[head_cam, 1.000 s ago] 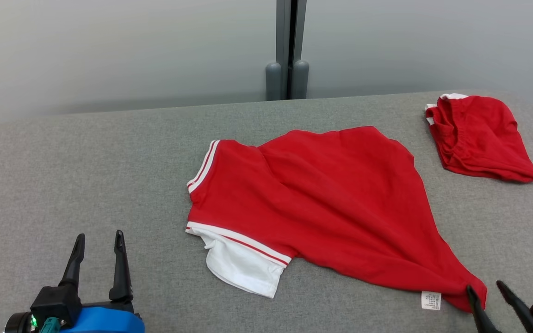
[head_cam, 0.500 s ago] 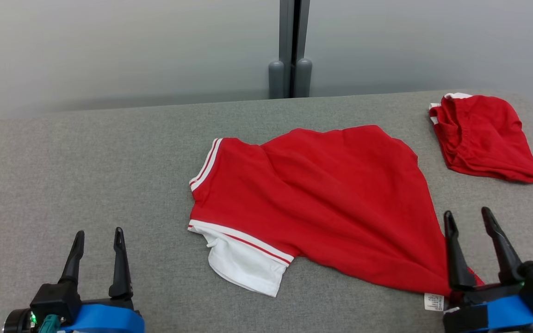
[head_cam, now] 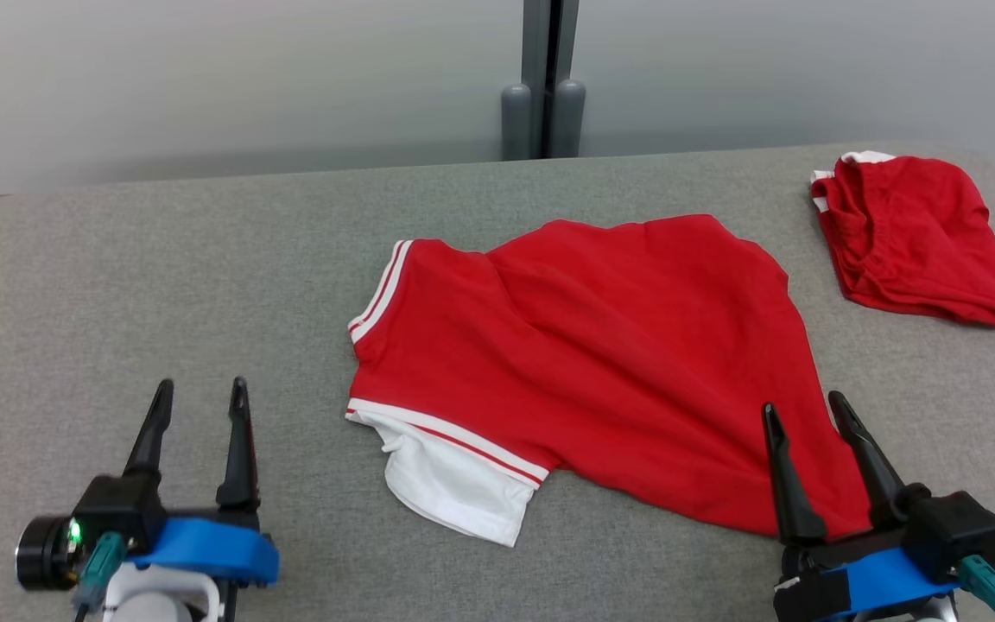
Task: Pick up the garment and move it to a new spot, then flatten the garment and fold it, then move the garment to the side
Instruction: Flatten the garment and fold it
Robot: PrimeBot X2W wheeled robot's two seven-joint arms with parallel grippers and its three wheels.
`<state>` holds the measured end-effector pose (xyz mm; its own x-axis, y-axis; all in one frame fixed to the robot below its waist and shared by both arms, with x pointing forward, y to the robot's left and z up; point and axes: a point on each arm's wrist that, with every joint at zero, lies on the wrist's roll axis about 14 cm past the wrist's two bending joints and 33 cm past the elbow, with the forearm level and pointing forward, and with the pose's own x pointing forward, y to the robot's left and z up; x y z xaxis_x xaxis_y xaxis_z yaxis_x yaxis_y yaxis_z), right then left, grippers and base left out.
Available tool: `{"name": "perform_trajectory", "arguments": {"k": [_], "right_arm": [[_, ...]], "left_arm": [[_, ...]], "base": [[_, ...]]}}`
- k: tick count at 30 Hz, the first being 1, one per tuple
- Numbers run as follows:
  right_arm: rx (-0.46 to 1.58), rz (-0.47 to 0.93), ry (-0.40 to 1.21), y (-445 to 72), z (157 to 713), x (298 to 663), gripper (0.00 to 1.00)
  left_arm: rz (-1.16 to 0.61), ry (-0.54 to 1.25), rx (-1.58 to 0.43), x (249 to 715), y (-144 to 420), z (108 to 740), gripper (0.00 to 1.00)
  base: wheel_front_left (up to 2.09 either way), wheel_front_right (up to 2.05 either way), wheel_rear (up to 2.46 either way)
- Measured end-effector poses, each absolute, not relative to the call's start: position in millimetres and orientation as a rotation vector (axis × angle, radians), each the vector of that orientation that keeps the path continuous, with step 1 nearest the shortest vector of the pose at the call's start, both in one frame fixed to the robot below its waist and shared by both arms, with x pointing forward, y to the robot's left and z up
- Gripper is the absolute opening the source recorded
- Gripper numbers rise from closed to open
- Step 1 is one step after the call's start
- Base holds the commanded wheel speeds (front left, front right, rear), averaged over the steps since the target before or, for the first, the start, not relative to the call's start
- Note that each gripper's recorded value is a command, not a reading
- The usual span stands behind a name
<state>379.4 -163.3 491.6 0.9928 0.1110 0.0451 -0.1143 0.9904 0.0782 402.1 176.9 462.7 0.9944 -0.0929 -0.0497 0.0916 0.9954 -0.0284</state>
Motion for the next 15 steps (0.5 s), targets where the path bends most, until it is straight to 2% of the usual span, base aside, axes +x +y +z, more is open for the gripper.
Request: {"name": "perform_trajectory", "arguments": {"k": [8, 15], "right_arm": [[0.075, 0.108, 0.011, -164.3, 474.5, 386.9, 1.0], [0.07, 0.092, 0.038, -169.8, 464.5, 395.3, 1.0]], "left_arm": [[-0.256, 0.028, 0.052, 452.7, 140.9, 472.0, 1.0], [-0.384, 0.121, 0.113, 494.2, 108.2, 449.1, 1.0]], "base": [[0.0, 0.0, 0.0], [0.0, 0.0, 0.0]]}}
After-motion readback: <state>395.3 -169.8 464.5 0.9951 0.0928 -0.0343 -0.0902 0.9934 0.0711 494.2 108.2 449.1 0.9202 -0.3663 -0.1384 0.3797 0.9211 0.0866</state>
